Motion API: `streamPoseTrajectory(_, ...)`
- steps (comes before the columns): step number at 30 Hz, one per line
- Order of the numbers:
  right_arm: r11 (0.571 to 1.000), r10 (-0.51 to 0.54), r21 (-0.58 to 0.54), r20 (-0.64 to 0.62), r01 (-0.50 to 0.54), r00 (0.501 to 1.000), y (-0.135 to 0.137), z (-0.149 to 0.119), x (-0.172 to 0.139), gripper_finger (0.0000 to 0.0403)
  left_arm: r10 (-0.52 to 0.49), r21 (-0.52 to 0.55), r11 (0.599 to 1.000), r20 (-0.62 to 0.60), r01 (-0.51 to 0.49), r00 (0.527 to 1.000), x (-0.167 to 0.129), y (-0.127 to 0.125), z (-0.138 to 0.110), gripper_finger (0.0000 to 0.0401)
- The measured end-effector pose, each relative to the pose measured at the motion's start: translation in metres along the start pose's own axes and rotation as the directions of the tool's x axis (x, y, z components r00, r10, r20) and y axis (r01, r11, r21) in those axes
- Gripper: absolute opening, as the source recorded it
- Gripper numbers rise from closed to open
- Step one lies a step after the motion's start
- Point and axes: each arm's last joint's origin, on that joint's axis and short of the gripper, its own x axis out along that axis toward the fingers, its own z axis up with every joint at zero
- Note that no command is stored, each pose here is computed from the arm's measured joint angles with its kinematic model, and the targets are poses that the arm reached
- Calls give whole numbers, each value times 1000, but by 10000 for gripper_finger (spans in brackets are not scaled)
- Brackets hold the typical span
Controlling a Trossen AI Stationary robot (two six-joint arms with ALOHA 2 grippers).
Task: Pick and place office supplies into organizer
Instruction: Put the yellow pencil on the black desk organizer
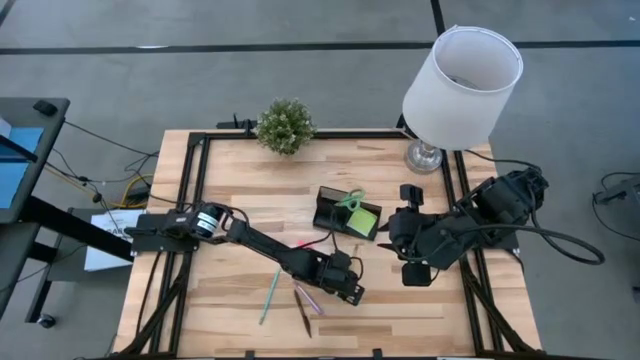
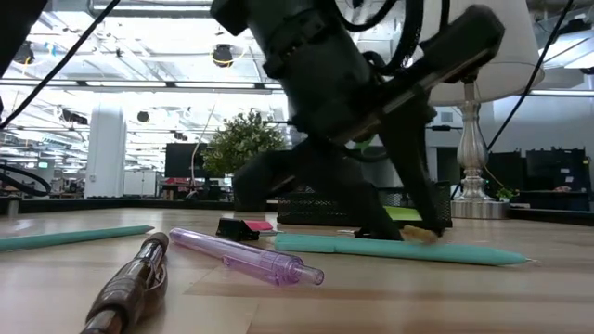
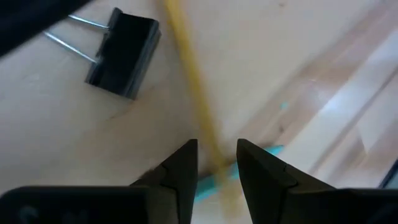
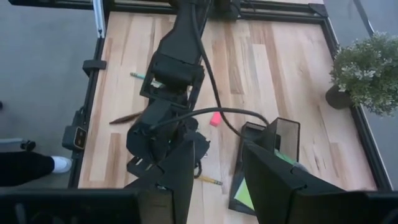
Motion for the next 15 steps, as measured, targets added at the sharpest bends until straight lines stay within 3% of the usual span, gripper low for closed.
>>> streamPoseTrajectory(9, 1000, 2, 1, -2, -2, 1000, 0, 0, 0, 127, 62, 39, 997, -9, -62, 998, 1, 8, 0, 95)
streamPoseTrajectory(15, 1000, 2, 1, -2, -2, 1000, 0, 0, 0, 127, 89, 92, 992, 9, -89, 996, 1, 10, 2, 24)
